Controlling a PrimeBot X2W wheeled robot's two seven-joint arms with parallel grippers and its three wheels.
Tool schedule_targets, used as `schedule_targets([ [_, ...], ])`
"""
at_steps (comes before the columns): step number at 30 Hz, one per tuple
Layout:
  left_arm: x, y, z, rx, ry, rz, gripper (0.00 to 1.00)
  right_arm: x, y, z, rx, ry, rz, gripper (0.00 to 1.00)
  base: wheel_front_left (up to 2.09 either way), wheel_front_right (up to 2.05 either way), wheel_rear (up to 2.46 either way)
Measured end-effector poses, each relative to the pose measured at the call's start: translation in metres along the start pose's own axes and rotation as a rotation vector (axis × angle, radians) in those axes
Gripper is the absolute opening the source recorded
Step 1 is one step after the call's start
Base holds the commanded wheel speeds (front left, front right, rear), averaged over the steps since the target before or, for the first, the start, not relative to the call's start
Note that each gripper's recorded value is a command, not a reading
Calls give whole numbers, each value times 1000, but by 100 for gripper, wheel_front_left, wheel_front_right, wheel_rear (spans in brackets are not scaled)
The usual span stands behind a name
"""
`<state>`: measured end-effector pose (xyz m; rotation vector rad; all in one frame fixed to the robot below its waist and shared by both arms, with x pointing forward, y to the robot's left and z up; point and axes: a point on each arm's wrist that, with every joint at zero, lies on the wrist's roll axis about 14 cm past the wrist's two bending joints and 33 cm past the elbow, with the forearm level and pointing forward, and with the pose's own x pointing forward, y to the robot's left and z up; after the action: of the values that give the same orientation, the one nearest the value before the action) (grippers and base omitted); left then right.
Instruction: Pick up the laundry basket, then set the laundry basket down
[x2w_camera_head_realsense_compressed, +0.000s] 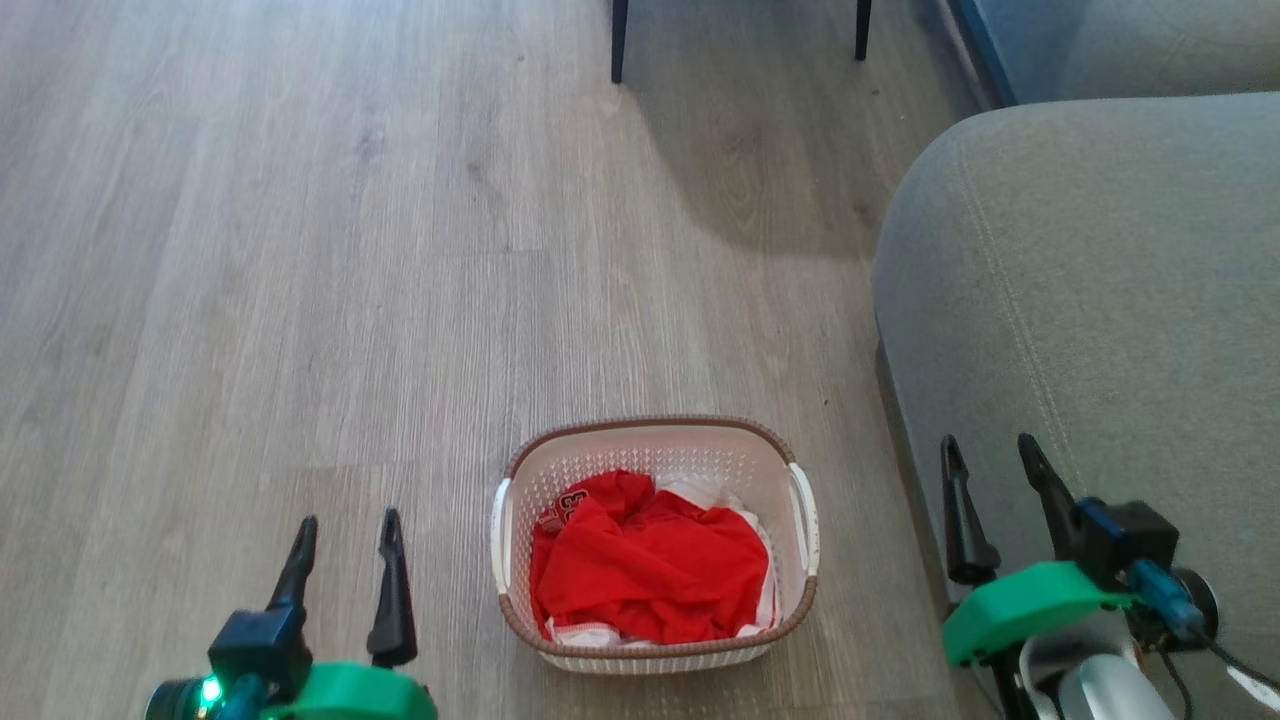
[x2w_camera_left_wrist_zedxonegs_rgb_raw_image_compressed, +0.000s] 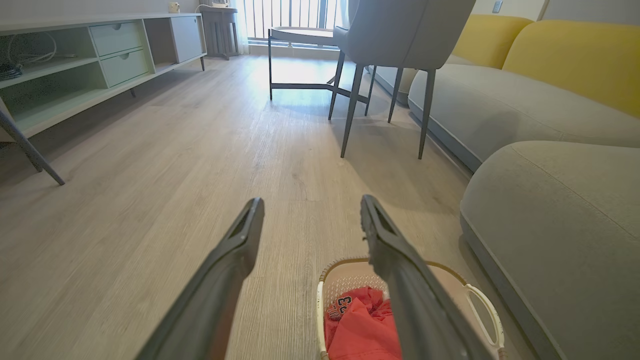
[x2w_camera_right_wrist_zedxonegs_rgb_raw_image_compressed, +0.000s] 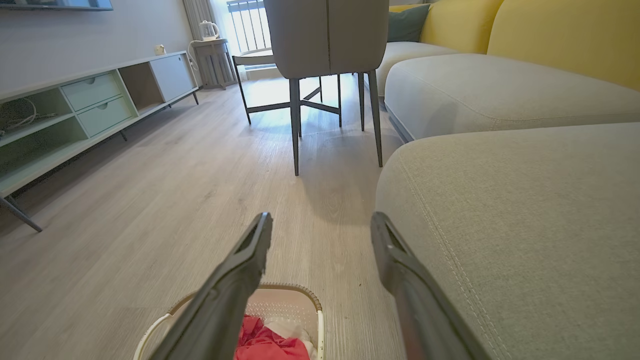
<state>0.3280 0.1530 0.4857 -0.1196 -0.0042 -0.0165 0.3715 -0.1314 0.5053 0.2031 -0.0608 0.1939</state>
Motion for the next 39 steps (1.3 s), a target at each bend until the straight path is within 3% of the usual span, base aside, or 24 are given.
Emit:
schedule_targets([
  [24, -9, 10, 0, 16, -1, 19, 100, -15, -5, 7, -4, -25, -25, 100, 0, 0, 0],
  [25, -10, 10, -4, 18, 10, 20, 0, -16, -5, 4, -2, -14, -27, 0, 0, 0, 0],
  [31, -24, 15, -36, 4, 121, 40, 0, -32, -11, -31, 31, 97, -60, 0, 0, 0, 0],
  [39, -22, 17, -40, -91, 144, 60, 0, -34, -15, -34, 121, 105, -91, 0, 0, 0, 0],
])
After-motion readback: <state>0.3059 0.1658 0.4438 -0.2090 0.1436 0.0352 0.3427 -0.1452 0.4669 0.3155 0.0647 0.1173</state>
